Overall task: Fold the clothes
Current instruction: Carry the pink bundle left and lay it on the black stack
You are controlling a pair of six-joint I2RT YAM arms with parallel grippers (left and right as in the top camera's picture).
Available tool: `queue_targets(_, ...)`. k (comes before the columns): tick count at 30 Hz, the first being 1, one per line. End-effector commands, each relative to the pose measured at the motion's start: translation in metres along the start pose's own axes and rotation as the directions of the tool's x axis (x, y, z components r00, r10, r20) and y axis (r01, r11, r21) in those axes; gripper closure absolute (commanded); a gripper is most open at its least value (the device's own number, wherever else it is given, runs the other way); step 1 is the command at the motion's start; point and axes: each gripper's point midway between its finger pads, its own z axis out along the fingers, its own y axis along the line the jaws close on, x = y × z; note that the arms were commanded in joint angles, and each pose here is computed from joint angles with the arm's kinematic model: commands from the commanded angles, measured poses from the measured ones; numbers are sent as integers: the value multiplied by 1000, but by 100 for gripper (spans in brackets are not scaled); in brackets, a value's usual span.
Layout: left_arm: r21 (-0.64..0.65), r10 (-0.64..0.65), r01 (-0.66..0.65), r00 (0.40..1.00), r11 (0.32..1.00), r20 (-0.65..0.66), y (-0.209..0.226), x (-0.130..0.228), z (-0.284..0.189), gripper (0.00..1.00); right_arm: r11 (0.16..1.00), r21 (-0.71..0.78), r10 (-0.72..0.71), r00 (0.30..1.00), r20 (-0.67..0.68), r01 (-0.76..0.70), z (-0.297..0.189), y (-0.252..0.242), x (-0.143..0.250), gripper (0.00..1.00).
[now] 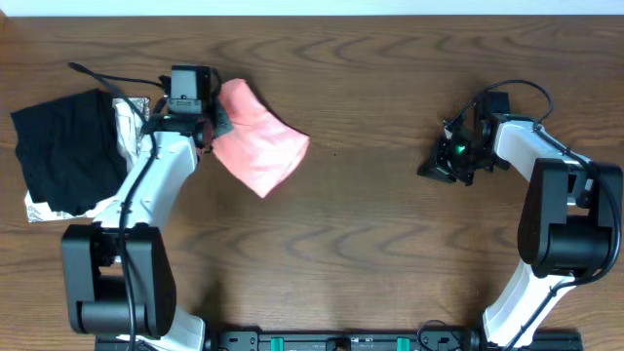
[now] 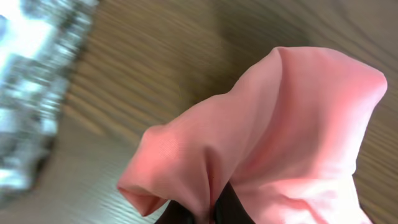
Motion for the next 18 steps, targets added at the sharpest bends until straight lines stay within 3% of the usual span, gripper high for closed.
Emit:
queue_targets(1, -130, 62, -48, 993, 990, 100, 32, -29, -19, 94, 989, 145, 25, 999, -25, -21, 12, -35, 9, 93)
queue_targets(14, -218, 4, 48, 973, 975, 230, 91, -81, -52, 94, 989, 145, 25, 999, -26, -21, 12, -35, 9, 93)
queue_targets(18, -233, 60, 5, 961, 973, 271, 97, -98, -66, 94, 989, 145, 25, 999, -26, -21, 12, -35, 9, 93)
